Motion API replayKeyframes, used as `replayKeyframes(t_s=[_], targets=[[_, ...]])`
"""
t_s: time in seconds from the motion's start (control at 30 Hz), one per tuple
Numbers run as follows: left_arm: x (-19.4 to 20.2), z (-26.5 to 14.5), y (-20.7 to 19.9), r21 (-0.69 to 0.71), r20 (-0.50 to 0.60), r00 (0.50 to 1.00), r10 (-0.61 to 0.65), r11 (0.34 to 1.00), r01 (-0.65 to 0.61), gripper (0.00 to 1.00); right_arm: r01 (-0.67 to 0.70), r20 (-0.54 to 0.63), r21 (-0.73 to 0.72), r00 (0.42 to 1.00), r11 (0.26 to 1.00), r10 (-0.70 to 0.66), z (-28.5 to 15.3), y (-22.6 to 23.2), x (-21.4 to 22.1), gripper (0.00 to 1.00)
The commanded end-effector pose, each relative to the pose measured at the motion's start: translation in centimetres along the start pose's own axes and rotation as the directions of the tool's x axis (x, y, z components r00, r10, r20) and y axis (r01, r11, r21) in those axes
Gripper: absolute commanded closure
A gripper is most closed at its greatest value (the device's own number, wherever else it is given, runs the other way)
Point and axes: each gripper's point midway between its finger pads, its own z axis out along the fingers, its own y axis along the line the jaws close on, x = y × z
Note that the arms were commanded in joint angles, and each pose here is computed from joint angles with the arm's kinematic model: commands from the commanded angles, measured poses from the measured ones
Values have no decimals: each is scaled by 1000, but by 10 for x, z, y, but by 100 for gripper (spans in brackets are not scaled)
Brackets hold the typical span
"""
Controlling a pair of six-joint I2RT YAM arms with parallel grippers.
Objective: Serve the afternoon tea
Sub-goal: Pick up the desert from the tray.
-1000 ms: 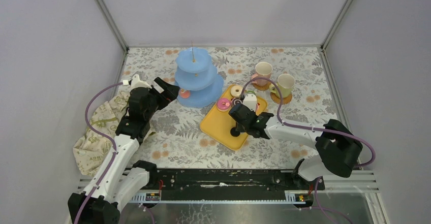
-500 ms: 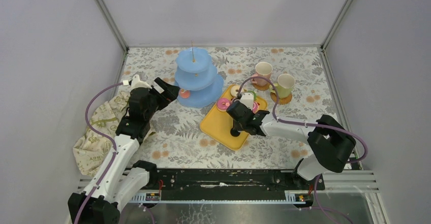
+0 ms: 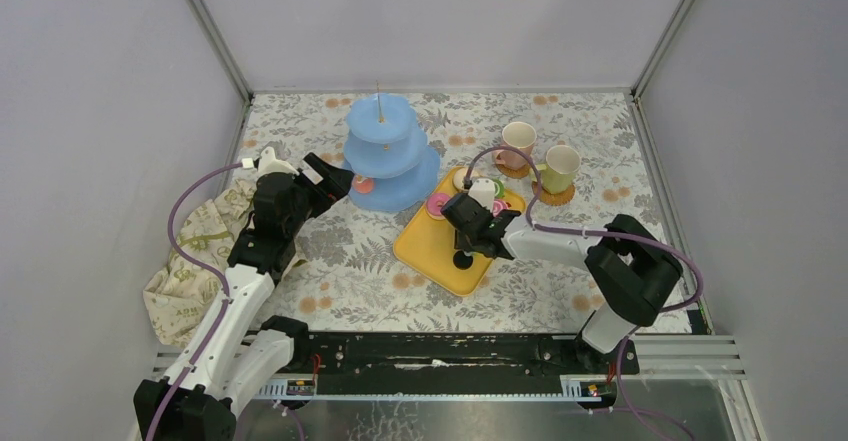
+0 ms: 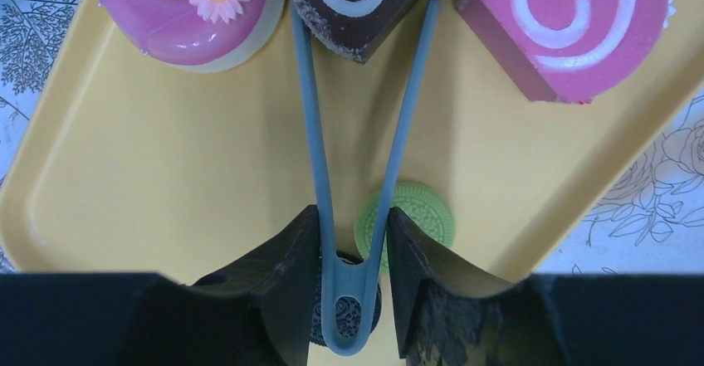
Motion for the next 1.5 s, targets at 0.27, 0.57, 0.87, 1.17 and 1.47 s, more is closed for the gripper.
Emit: replayKeyframes(t_s=[0.27,0.57,0.87,1.17,1.47], targets=[[-5,2,-9,47,24,1000,-6,999,5,0,-78,49,34,996,996,76,15,8,-23,59],[-5,1,-10,48,24,1000,-2,999,1,0,-99,70,78,993,992,93,23,2,-29,60],[-5,2,-9,43,26,1000,-2,999,1,0,-96,79,66,993,993,91,12,-2,-31,79],[-6,2,-9,40,28,1000,-2,999,0,0,-95,77,43,993,995,92,-3,-10,-27,83],[-6,1,-9,41,29,1000,0,999,-1,0,-81,77,19,994,997,80,-14,-9,-28,84]])
